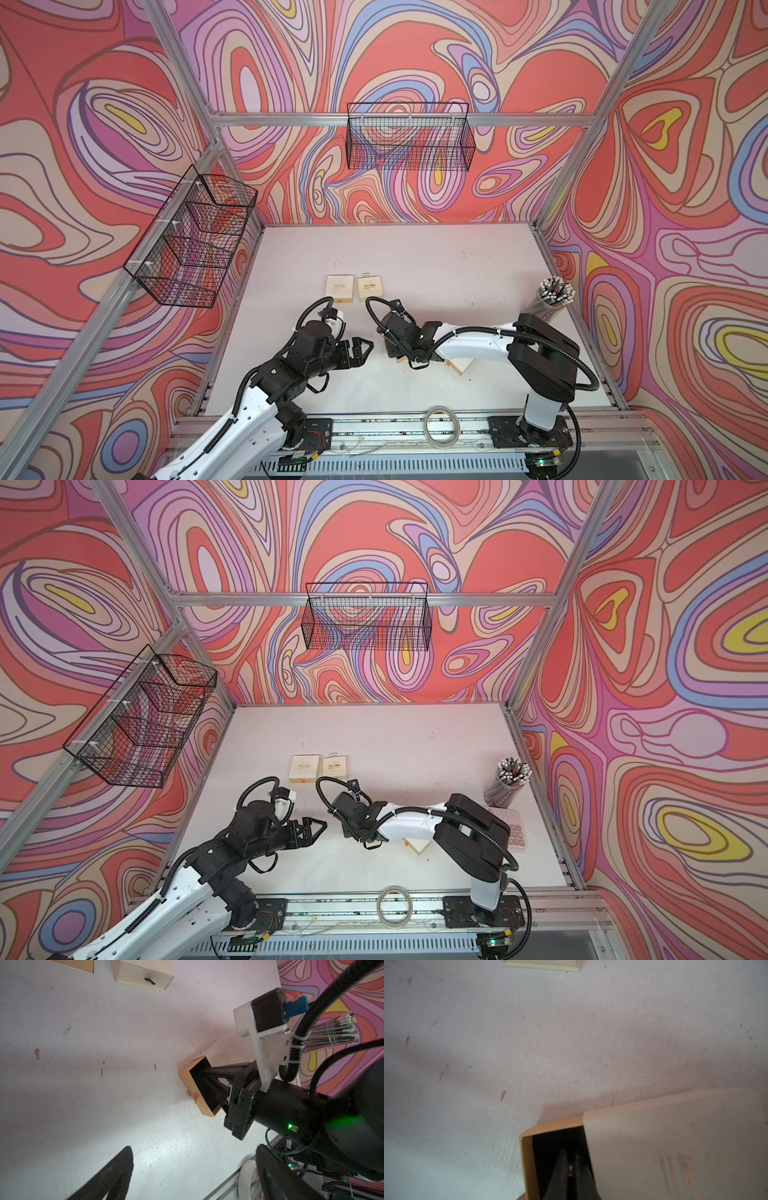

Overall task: Take out the earrings from the drawer-style jewelry box
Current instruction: Pick up the earring from the drawer.

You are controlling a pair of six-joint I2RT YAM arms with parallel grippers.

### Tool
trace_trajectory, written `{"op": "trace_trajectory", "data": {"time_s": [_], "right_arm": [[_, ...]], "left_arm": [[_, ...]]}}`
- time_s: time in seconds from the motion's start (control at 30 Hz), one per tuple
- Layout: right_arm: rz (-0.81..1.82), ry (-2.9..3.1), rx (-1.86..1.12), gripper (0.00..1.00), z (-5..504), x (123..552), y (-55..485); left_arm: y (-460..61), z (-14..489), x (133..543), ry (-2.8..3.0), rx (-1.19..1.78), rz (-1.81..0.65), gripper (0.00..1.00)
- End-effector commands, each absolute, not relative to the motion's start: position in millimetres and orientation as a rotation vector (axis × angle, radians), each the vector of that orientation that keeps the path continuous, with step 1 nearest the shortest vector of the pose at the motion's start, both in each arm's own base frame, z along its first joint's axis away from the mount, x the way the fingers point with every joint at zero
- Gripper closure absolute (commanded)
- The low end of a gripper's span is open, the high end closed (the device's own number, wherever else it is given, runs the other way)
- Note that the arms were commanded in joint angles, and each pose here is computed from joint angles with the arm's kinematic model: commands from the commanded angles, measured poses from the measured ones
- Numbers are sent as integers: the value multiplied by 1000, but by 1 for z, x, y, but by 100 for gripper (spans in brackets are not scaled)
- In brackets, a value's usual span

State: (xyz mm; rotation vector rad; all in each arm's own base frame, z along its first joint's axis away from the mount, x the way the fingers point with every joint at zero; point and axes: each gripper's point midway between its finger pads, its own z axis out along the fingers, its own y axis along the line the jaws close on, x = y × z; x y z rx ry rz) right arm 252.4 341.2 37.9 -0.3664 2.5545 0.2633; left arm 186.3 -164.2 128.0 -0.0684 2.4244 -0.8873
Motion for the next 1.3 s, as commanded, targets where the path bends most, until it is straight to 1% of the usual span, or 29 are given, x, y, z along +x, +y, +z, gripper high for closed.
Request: {"op": "trace_trajectory", "data": {"time_s": [0.0,0.27,0.3,0.77,1.03,1.23,1.27], "right_arm": [[292,2539,-358,98,50,250,342],[310,2538,-359,100,53,248,342],[338,2521,-351,100,63,248,343],[413,2457,-351,100,94,257,356],[442,2428,-314,100,108,288,355],[467,2405,-241,100,119,335,339],[443,2427,-233,100,108,344,335]], "left_arm": [[-166,141,192,2387,-62,-906,8],[-167,144,193,2381,-63,-907,8],[-167,145,193,2379,-63,-906,8],[-167,147,194,2375,-63,-909,8],[-167,149,193,2367,-60,-915,8],[-169,152,197,2344,-58,-925,6],[-170,154,199,2332,-56,-933,4]]}}
